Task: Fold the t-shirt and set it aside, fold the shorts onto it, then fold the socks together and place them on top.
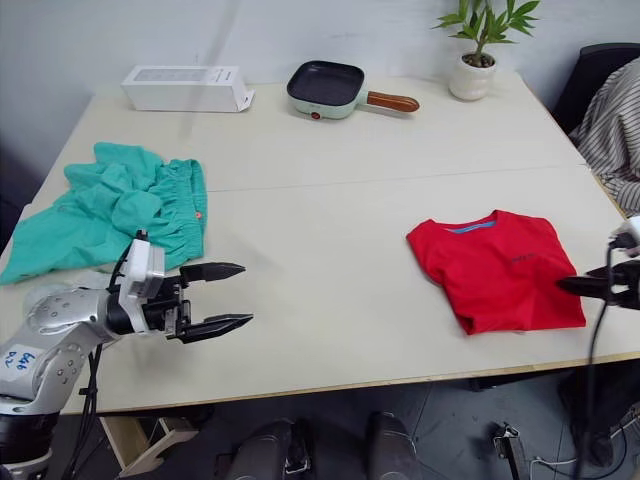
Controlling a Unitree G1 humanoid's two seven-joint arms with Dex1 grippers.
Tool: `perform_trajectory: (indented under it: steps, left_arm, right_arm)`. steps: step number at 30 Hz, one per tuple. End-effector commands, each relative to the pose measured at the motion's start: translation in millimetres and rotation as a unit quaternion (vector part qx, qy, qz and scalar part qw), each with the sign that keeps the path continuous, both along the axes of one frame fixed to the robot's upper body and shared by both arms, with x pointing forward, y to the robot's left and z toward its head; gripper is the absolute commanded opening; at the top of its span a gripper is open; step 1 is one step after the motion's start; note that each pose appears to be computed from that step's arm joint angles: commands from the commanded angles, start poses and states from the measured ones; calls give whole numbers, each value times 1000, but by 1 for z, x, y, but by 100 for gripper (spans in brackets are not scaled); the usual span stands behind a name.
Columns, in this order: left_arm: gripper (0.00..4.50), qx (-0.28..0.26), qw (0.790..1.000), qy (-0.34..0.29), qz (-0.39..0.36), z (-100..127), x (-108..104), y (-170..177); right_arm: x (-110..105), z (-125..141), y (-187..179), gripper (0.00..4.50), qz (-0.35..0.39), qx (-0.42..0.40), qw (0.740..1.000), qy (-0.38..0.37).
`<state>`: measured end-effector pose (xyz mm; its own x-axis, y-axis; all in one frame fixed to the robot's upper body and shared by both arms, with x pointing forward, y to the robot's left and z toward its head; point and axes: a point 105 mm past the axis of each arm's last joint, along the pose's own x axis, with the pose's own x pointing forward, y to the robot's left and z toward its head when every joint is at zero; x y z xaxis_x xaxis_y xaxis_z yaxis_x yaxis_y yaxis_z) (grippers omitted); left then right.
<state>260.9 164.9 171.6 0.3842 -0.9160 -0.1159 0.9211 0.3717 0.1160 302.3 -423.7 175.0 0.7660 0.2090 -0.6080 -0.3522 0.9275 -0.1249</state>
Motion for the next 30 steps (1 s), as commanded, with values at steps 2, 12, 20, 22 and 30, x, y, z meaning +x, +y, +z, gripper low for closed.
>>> perform_trajectory:
  steps: [2,12,20,22,30]
  left_arm:
    - [450,10,999,-19,38,5,3,21]
    - [450,13,993,-25,115,-3,10,55]
    - [450,44,979,-54,190,-8,1,95]
    - [450,52,966,-65,244,-10,-4,118]
    - [450,63,866,-39,495,-37,-91,227]
  right_arm:
    - [4,70,11,446,102,-103,981,-129]
    - [30,76,121,446,253,-48,925,-278]
    - [23,35,212,446,318,40,895,-309]
    - [16,25,226,446,338,41,886,-316]
    - [-23,-22,235,446,351,47,875,-332]
